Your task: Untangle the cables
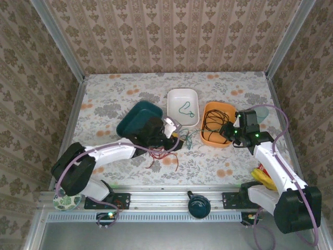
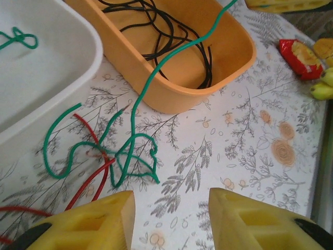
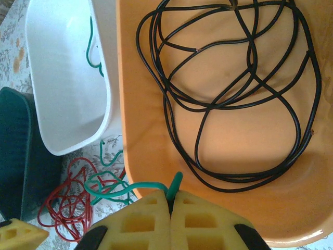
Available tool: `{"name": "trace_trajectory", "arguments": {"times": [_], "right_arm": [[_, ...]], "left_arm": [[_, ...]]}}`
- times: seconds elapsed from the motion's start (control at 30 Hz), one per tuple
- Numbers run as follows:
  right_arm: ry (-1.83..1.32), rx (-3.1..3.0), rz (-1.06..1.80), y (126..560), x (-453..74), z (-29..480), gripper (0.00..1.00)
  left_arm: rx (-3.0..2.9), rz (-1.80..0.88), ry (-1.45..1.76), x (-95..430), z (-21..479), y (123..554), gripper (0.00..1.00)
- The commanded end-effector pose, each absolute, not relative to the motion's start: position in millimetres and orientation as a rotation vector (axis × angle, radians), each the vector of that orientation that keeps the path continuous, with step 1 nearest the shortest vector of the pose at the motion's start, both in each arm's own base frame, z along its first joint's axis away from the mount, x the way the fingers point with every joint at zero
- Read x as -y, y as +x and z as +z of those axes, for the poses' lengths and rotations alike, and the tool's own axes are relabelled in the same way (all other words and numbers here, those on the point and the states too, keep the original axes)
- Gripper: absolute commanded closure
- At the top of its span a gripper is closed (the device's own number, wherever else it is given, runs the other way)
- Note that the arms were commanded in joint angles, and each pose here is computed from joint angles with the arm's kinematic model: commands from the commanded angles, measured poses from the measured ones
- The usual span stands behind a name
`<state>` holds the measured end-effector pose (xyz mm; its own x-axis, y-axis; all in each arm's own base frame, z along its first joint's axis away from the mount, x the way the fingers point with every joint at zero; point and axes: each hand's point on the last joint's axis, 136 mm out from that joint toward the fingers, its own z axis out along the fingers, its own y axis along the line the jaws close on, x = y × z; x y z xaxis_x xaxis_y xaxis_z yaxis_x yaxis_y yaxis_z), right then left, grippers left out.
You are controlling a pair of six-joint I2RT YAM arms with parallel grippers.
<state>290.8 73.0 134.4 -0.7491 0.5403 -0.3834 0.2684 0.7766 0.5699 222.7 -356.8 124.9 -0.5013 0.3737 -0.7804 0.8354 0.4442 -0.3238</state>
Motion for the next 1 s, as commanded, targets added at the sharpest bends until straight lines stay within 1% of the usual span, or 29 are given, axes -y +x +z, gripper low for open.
{"name": "trace_trajectory", "arguments": {"times": [0.0, 0.13, 0.37, 0.5, 0.63, 0.77, 0.97], "right_arm": [[0.591, -2.417, 0.684, 288.5, -75.3, 134.7, 1.00], [0.594, -2.426, 0.700, 287.3, -77.5, 132.7, 1.00], [0.588, -2.416, 0.718, 287.4, -79.2, 136.9, 1.00], [0.594, -2.408, 0.695, 287.6, -75.7, 138.5, 1.00], [0.620, -2.402, 0.650, 287.3, -69.2, 138.0, 1.00], [0.654, -2.393, 0.576, 285.6, -58.6, 137.4, 1.00], [0.687, -2.382, 0.448, 281.2, -41.0, 139.0, 1.00]], "left_arm": [[-2.069, -0.844, 1.094, 368.0, 114.8, 230.1, 0.58], [-2.096, -0.775, 1.157, 377.8, 97.4, 239.0, 0.61], [-2.163, -0.695, 1.239, 377.9, 62.8, 243.6, 0.69], [-2.195, -0.690, 1.247, 375.7, 49.0, 241.5, 0.81], [-2.208, -0.677, 1.220, 372.1, 44.8, 242.9, 1.00], [-2.169, -0.702, 1.170, 370.5, 60.9, 242.5, 1.00], [-2.074, -0.838, 1.061, 359.3, 108.0, 238.4, 1.00]]}}
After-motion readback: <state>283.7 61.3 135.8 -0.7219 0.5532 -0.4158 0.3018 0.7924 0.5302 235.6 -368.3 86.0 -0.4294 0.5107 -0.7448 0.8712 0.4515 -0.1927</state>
